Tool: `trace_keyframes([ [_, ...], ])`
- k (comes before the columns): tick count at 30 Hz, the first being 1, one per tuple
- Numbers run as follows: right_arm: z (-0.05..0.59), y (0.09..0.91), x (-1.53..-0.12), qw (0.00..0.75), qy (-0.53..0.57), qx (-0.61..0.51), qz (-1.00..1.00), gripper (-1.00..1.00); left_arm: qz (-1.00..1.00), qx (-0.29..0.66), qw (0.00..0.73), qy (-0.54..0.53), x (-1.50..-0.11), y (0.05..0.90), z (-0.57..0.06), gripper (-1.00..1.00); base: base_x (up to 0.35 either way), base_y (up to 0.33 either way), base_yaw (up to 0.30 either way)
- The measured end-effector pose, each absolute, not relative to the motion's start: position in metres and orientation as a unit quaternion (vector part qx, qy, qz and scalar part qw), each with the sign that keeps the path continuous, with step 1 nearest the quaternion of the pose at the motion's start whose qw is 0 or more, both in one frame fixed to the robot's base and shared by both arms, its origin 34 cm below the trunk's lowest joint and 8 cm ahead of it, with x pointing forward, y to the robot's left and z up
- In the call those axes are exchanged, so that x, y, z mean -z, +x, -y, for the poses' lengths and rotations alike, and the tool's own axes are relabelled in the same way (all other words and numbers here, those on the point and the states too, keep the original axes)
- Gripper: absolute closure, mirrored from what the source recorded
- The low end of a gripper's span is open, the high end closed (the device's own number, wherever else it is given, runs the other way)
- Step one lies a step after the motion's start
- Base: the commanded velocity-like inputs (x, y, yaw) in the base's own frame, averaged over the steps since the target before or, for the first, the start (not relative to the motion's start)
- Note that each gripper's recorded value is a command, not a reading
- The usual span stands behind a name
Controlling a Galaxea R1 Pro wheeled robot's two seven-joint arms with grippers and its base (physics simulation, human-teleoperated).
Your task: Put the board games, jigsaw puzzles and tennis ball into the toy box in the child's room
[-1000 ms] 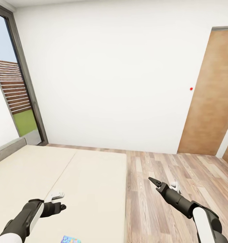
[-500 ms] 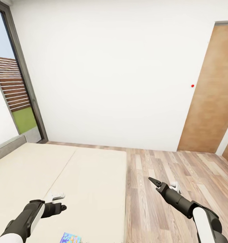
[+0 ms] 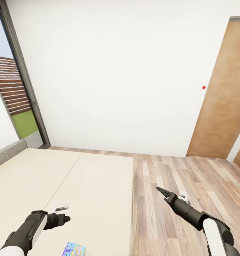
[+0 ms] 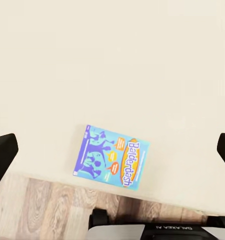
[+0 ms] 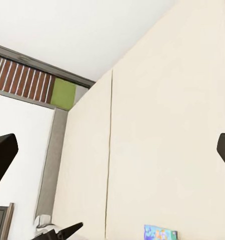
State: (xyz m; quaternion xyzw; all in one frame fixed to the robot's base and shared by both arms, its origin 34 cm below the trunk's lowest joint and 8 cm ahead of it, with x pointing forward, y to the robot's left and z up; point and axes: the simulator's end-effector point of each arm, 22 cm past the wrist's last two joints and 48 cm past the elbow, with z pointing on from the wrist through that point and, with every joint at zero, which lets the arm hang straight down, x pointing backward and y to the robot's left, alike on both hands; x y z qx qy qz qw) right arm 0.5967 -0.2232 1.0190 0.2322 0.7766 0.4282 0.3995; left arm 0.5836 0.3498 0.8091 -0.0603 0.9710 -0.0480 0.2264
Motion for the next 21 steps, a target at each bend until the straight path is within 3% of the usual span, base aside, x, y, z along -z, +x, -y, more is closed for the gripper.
trace_keyframes([
  [9, 0.2234, 0.5969, -1.0135, 0.396, 0.235, -0.427, -0.779, -1.0, -0.972, 0.047, 0.221, -0.06, -0.8038, 0.5815, -0.3496, -1.0, 0.0, 0.035, -0.159],
  [15, 0.2235, 0.597, -1.0111, 0.394, 0.236, -0.426, -0.78, -1.0, -0.973, 0.047, 0.219, -0.06, -0.802, 0.5808, -0.35, -1.0, 0.0, 0.204, -0.206],
  [21, 0.2233, 0.5971, -1.0104, 0.393, 0.236, -0.426, -0.78, -1.0, -0.973, 0.047, 0.219, -0.059, -0.8018, 0.5811, -0.3496, -1.0, 0.0, 0.231, -0.057],
])
